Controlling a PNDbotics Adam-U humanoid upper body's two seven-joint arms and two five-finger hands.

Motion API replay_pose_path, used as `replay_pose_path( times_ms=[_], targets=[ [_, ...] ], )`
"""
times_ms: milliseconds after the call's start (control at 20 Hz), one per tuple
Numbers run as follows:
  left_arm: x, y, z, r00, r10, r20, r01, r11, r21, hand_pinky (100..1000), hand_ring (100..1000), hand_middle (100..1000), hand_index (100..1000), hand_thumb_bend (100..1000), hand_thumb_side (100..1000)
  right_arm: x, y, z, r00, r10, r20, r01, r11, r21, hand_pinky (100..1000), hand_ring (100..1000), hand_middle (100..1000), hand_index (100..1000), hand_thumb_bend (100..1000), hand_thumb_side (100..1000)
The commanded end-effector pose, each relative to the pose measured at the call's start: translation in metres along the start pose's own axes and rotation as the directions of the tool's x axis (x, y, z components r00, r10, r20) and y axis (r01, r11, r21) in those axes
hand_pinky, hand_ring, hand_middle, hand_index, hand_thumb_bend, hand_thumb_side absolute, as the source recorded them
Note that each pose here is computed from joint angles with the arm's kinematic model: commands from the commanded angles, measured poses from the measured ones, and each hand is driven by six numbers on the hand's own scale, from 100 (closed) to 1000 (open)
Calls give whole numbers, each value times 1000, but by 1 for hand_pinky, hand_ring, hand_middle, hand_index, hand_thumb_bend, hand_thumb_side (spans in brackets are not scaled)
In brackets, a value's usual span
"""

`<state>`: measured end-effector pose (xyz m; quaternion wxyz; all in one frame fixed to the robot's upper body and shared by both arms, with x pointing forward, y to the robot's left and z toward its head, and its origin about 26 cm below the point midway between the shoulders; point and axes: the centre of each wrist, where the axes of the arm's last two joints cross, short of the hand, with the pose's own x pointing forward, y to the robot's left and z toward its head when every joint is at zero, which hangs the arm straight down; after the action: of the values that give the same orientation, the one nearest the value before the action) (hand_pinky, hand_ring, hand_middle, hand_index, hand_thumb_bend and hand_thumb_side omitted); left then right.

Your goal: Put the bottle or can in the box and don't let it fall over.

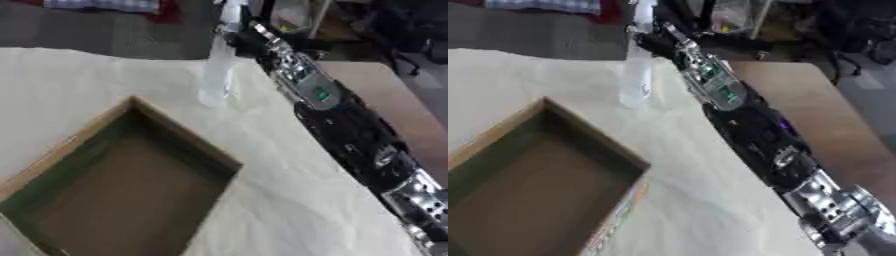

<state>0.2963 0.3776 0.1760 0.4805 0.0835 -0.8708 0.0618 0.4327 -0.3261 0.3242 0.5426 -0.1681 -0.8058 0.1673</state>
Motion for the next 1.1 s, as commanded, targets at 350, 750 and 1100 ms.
replay_pose_path(
  times_ms=[350,750,1100],
  targets=[
    [4,4,0,1000,-23,16,23,1000,-6,1000,1000,1000,757,208,694,17,-22,2,999,16,42,-14,999,-43,1000,1000,1000,961,100,525],
    [3,4,1,1000,-25,12,25,1000,-11,1000,1000,1000,757,205,696,19,-28,4,999,1,42,2,998,-55,1000,1000,1000,962,100,525],
    [3,3,0,1000,-22,13,22,1000,-18,1000,1000,1000,757,202,699,22,-30,4,999,-4,47,7,999,-52,1000,1000,1000,963,100,527]
  ],
)
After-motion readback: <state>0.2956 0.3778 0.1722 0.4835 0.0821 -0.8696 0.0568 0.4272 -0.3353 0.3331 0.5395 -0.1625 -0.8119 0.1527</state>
